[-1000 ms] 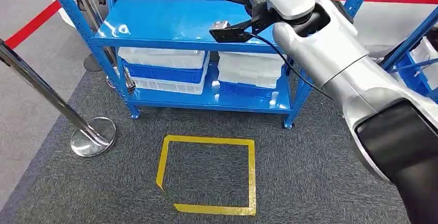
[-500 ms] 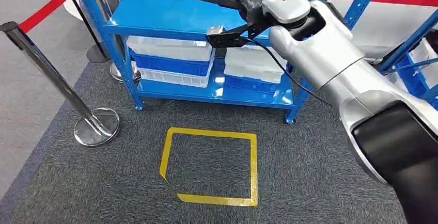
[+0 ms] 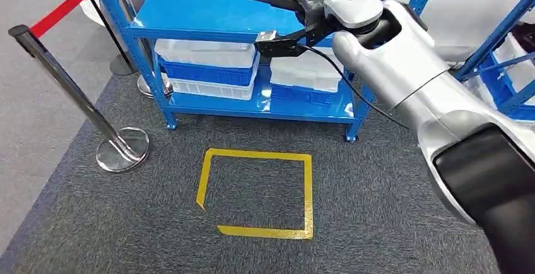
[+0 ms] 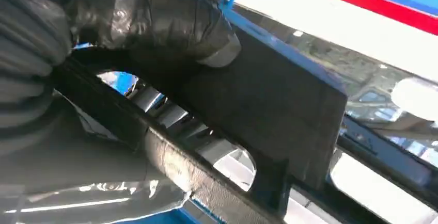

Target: Take the parts from the cabinet and place them on the table.

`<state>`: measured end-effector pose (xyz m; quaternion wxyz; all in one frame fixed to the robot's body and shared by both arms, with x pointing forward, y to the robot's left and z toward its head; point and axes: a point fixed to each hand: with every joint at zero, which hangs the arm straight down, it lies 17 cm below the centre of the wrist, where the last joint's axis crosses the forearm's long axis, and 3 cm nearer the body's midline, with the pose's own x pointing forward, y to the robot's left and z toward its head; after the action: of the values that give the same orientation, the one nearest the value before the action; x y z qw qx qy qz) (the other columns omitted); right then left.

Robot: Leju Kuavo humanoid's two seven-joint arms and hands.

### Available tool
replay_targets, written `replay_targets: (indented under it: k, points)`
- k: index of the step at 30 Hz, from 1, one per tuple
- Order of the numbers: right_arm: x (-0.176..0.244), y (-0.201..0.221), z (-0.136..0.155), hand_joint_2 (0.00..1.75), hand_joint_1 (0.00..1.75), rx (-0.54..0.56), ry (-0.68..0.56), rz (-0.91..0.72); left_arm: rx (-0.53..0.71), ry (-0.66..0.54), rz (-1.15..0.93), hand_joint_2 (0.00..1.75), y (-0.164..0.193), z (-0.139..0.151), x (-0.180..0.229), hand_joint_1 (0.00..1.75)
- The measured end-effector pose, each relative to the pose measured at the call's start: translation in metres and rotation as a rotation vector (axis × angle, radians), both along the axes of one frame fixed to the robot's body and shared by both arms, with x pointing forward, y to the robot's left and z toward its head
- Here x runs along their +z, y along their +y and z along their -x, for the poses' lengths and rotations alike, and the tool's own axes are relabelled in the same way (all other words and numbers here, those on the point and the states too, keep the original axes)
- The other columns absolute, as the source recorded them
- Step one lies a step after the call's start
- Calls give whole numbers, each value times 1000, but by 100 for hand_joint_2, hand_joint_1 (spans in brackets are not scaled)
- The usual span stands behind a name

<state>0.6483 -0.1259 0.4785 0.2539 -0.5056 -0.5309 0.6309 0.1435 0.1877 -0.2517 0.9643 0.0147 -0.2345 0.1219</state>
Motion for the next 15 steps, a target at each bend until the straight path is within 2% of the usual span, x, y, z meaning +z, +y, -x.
replay_targets:
  k: [15]
  points:
    - [-5, 1, -2, 175, 175, -1, 12, 5, 0, 12, -6, 175, 3, -1, -1, 0]
